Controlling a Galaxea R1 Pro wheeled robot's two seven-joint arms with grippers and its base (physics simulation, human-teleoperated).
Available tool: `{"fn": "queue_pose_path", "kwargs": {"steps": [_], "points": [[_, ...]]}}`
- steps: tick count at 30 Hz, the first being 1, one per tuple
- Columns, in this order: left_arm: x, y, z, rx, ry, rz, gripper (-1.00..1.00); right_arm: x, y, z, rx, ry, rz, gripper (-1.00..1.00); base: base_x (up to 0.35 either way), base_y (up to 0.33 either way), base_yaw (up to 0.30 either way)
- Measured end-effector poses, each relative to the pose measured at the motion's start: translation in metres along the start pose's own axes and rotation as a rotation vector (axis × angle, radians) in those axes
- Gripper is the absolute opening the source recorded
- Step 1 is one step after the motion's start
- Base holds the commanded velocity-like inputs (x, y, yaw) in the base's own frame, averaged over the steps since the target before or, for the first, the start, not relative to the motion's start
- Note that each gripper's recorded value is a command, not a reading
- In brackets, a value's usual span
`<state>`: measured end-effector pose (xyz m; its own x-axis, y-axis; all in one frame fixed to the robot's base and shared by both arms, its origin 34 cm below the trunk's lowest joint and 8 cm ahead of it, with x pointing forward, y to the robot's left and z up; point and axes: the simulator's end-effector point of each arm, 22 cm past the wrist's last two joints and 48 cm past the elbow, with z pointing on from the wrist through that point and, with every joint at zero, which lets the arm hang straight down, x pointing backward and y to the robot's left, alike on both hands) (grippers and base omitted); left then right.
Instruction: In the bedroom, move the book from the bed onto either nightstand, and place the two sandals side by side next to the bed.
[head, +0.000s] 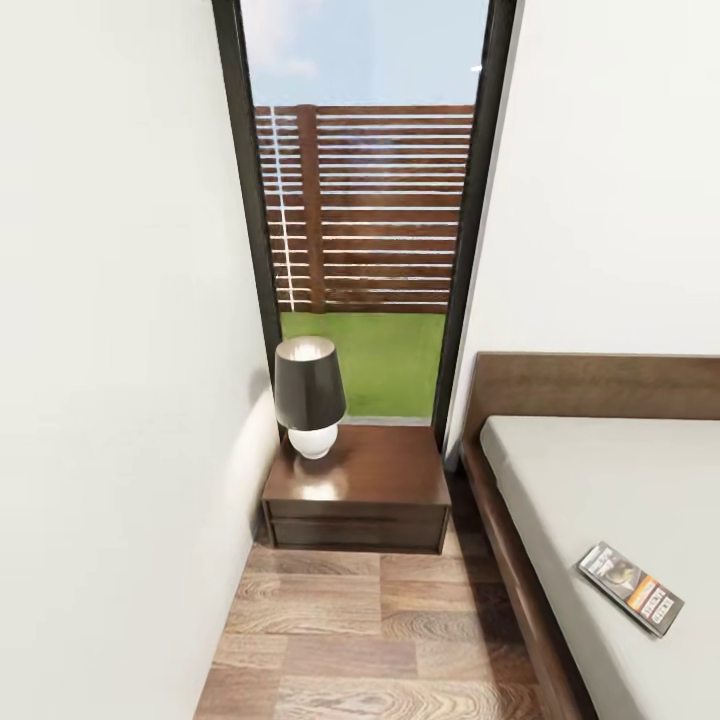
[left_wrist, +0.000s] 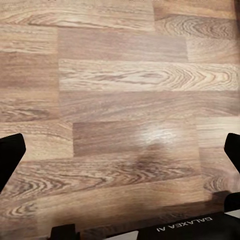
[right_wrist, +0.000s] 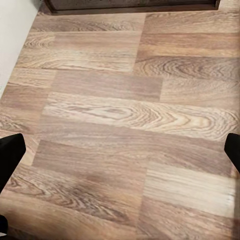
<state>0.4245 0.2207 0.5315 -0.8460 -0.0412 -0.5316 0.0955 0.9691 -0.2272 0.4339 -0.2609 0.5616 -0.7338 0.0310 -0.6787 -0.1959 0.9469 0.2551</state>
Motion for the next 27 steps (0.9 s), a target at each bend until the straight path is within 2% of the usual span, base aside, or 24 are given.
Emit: {"fn": "queue_pose_path", "kwargs": {"steps": [19, 23, 27], "points": [[0.0, 0.0008, -0.0003, -0.002, 0.0, -0.001, 1.0, 0.0002, 0.0002, -0.0002, -0.001, 0.0, 0.0, 1.0, 0.314, 0.0, -0.001], [0.0009, 0.0007, -0.0002, -0.002, 0.002, -0.001, 1.0, 0.0012, 0.0002, -0.0002, -0.001, 0.003, 0.001, 1.0, 0.305, 0.0, -0.148], [0.002, 0.0008, 0.0002, -0.002, 0.004, -0.002, 1.0, 0.0023, 0.0002, 0.0, -0.001, 0.006, 0.002, 1.0, 0.101, 0.0, -0.231]]}}
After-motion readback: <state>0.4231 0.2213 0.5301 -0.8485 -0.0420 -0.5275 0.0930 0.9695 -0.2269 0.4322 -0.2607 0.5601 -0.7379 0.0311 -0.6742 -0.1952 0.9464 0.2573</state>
